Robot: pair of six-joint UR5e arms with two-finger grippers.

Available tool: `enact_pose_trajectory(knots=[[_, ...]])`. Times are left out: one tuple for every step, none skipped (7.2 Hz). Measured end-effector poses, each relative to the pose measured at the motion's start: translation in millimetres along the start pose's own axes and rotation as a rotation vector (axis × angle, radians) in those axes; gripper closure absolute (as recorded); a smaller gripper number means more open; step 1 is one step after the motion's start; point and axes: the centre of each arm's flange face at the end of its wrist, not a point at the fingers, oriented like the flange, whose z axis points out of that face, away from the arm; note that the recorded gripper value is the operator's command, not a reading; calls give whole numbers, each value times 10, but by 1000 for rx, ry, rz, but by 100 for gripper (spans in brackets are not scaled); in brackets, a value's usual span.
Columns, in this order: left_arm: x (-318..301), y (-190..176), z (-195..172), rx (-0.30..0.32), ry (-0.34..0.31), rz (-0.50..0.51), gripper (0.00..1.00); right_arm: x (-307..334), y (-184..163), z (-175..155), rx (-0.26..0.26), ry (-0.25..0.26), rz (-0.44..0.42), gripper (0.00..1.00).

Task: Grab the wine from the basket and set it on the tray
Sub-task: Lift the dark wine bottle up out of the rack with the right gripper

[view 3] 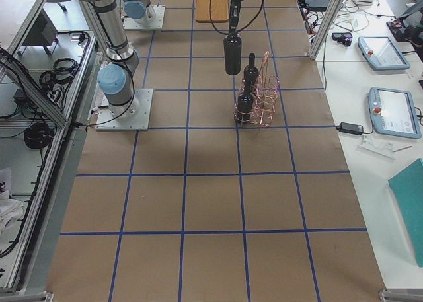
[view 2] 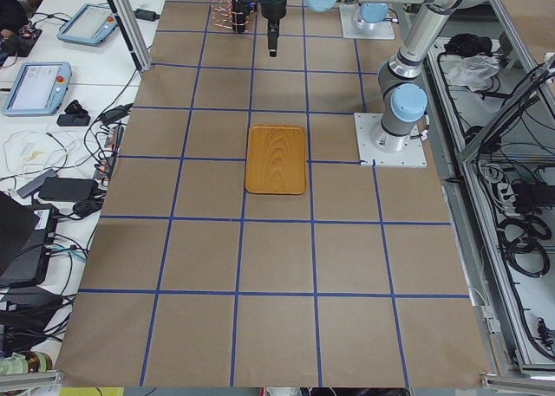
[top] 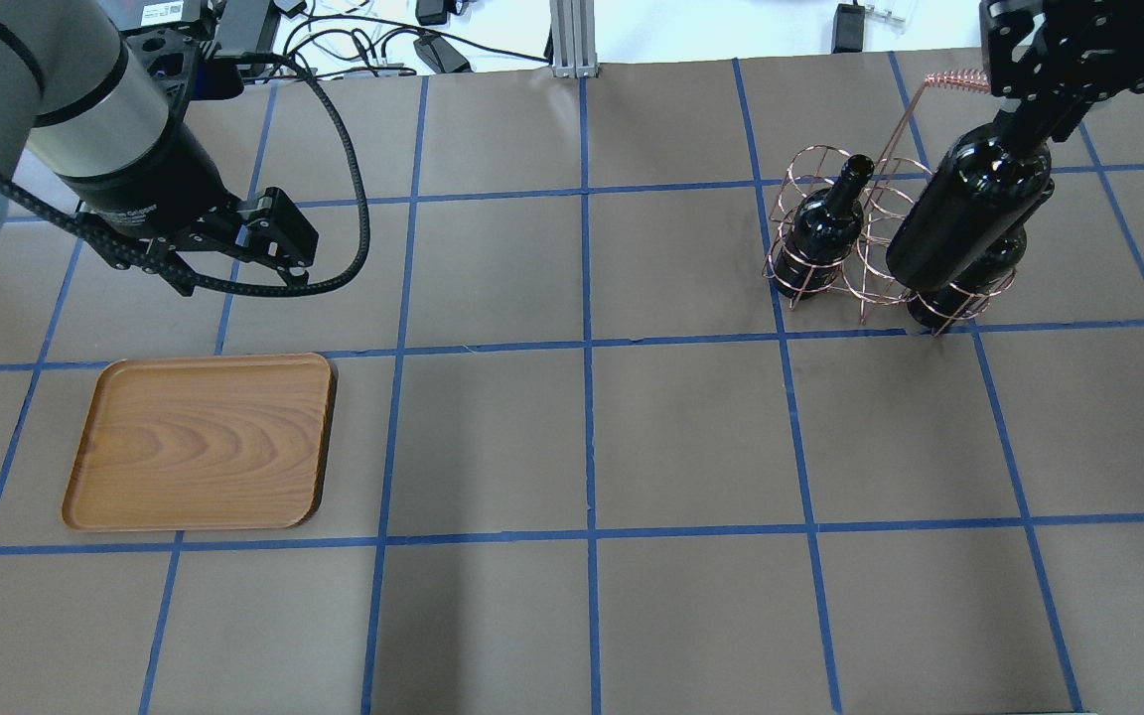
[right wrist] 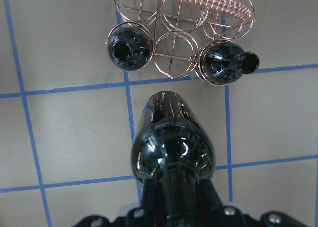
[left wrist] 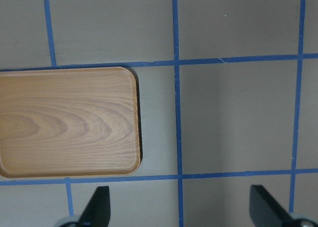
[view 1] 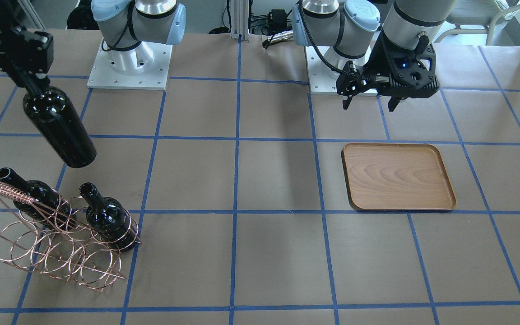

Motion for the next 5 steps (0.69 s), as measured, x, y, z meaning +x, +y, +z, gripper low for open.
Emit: enact_pose_trajectory(knots=[[-7,1,-7,1,-1,-1,0,-375,170,-14,-9,-5,38,83],[-15,4,-16,3,-2,-2,0,-861,347,62,-20,-14,77,83],[-25,5,-21,4,-2,-5,0,-1394,528,213,-32,-22,107,83],[-34,5,-22,5,-2,-7,0,-1890,650,418,-35,-25,136,83],[-39,4,-24,5,-2,-9,0,-2350,704,654,-27,-29,172,83]])
